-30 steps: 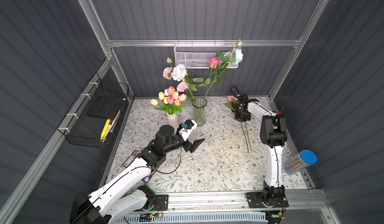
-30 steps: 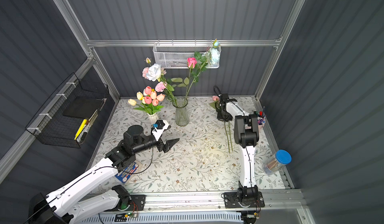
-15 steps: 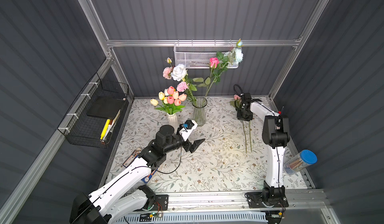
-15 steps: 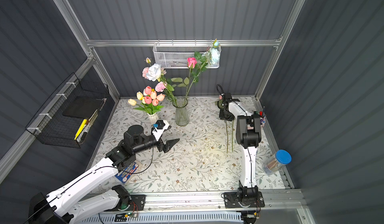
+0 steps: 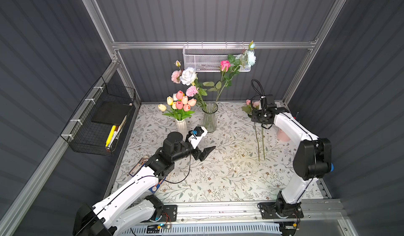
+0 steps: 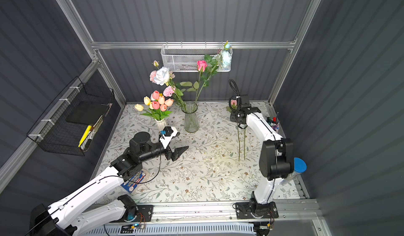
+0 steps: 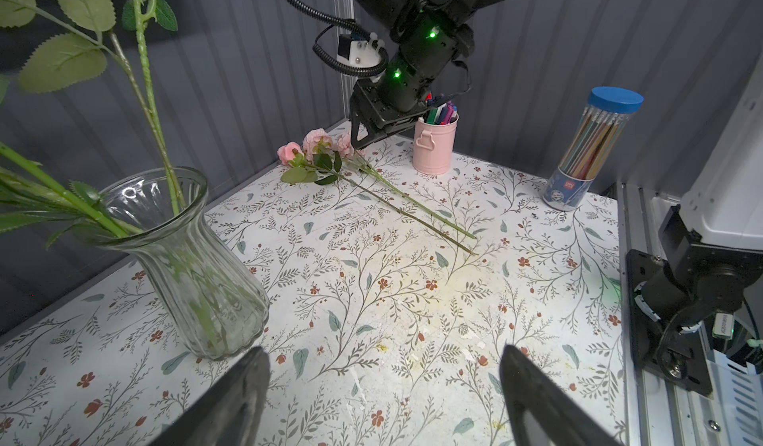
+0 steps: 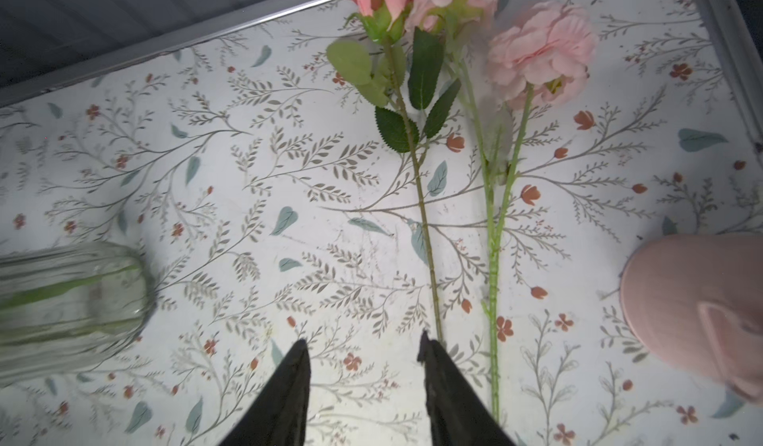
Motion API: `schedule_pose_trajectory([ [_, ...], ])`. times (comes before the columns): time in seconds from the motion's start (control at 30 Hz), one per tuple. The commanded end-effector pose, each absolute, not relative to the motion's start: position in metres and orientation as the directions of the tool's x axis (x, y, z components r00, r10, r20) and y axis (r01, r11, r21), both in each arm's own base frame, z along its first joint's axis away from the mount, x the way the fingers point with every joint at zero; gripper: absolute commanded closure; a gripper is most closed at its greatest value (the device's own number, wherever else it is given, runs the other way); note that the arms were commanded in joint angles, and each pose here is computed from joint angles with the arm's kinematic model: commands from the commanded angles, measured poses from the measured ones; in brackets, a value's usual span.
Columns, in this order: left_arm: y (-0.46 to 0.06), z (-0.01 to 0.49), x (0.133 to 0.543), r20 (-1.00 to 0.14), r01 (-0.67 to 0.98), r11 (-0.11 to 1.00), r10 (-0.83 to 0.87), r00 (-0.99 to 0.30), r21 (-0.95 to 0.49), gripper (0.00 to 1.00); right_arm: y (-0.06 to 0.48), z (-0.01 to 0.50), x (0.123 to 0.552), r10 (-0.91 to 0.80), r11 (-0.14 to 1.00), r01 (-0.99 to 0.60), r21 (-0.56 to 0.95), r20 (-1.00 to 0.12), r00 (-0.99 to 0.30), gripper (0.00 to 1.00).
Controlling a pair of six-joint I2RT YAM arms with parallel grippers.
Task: Pick out pink flowers from the vase
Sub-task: Move the flower to the center of the board, then pick up the flower from the vase.
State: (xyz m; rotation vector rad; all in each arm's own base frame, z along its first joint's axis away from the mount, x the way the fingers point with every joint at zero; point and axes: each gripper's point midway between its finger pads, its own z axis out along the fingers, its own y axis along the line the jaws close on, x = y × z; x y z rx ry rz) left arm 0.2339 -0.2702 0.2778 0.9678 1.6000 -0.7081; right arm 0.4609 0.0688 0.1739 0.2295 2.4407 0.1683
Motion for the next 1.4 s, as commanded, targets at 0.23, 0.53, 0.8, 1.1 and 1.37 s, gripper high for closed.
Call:
schedule_pose_trajectory([
  [0.23, -0.256, 0.29, 0.237, -0.978, 0.822, 0.565, 0.201, -0.05, 0.074, 0.11, 0.185, 0.337, 0.426, 0.1, 0.845, -0.5, 0.19, -0.974, -0.201, 0.57],
  [0.53, -0.247, 0.291, 0.241, -0.979, 0.789, 0.609, 0.194, -0.055, 0.076, 0.11, 0.256, 0.364, 0.443, 0.058, 0.737, -0.672, -0.073, -0.984, 0.171, 0.48],
  [0.8, -0.246, 0.295, 0.239, -0.983, 0.789, 0.61, 0.181, -0.042, 0.079, 0.11, 0.278, 0.36, 0.468, 0.058, 0.707, -0.7, -0.106, -0.977, 0.207, 0.47],
  [1.1, -0.247, 0.297, 0.236, -0.984, 0.799, 0.596, 0.174, -0.035, 0.077, 0.1, 0.29, 0.347, 0.475, 0.049, 0.685, -0.72, -0.112, -0.979, 0.199, 0.48],
  [1.37, -0.246, 0.3, 0.235, -0.986, 0.798, 0.597, 0.167, -0.025, 0.081, 0.1, 0.293, 0.336, 0.496, 0.047, 0.711, -0.698, -0.086, -0.985, 0.169, 0.48],
])
